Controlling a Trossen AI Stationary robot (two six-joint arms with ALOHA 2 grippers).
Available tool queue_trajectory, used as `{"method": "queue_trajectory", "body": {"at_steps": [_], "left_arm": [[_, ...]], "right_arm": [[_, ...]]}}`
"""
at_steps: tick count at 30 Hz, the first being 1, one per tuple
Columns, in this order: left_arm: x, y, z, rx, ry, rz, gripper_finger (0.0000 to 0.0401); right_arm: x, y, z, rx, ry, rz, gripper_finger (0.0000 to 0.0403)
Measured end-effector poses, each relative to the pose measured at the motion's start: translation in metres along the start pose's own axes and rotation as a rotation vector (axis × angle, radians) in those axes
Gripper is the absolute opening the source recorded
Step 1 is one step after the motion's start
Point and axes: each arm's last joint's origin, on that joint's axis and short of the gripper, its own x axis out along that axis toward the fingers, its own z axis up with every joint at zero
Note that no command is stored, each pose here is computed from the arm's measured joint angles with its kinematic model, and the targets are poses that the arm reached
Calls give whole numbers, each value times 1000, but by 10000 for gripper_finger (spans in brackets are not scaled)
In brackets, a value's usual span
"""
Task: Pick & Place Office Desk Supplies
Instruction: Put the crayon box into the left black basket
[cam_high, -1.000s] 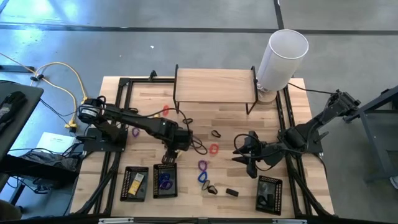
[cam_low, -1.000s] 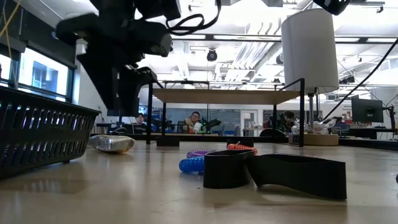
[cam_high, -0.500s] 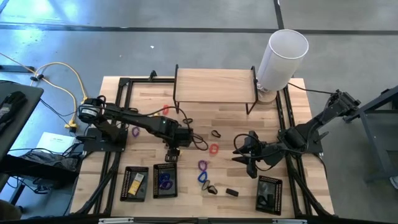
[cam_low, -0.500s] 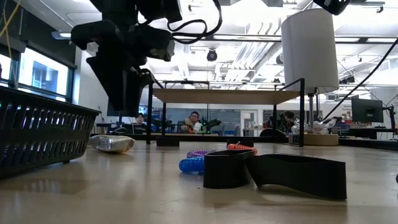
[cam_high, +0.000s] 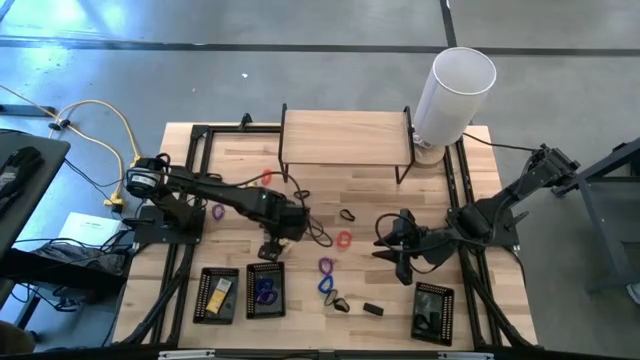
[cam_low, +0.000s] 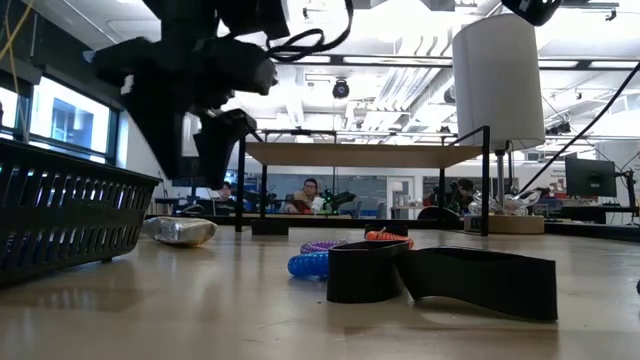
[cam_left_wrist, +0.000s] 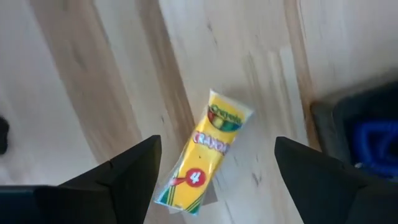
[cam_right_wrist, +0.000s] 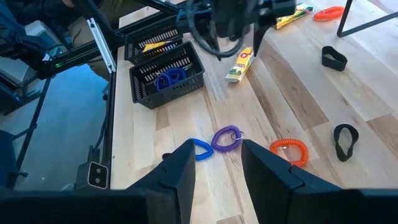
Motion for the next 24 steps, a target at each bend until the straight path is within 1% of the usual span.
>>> {"method": "queue_trajectory", "body": {"at_steps": [2, 5, 13, 24], "left_arm": [[3, 2, -4, 19, 18, -2, 306], [6, 6, -9, 8, 38, -1, 306], [11, 15, -10, 29, 58, 24, 306], [30, 16, -13, 36, 138, 5, 306]], "right_arm": [[0, 0, 0, 1, 0, -1, 119], [0, -1, 0, -2, 5, -5, 119], [0, -1, -1, -1, 9, -11, 119], [1, -4, 0, 5, 15, -26, 119]]}}
